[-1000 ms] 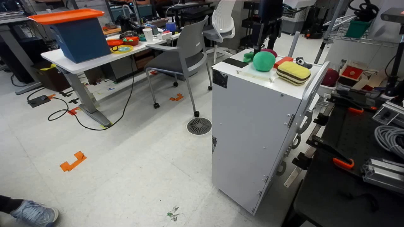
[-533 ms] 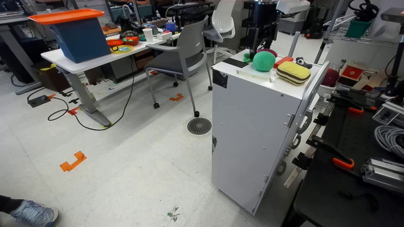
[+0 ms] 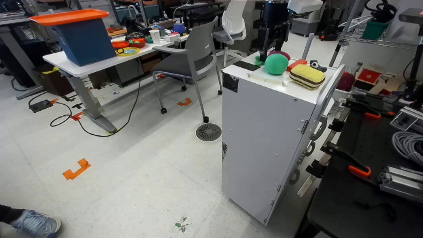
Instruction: Put the beetroot plushy in the sink
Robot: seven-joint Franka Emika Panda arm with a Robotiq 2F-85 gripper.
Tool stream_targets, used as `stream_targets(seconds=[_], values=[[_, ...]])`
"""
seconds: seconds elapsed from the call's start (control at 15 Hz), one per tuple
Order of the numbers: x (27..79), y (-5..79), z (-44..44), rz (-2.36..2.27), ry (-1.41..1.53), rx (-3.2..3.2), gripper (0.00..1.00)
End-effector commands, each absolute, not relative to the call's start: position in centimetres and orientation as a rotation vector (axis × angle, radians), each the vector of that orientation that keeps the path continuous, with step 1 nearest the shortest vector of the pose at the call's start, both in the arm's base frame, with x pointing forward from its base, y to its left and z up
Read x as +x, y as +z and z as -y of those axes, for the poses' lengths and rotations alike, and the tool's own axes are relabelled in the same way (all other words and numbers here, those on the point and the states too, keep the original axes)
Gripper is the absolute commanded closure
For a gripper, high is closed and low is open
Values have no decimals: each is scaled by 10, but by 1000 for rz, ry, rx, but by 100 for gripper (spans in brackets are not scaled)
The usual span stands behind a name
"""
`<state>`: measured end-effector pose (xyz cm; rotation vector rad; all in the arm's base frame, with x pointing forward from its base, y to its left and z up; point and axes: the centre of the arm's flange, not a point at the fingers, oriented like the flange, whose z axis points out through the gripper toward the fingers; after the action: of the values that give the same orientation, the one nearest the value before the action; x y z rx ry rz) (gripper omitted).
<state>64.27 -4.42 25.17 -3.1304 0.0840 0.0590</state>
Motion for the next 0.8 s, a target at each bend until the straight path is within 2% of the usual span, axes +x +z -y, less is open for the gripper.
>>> stream_targets(seconds=[0.0,0.73], values=[[640,259,36,-56,86,-3134,0],[630,259,40,-61,95,-3143,0]])
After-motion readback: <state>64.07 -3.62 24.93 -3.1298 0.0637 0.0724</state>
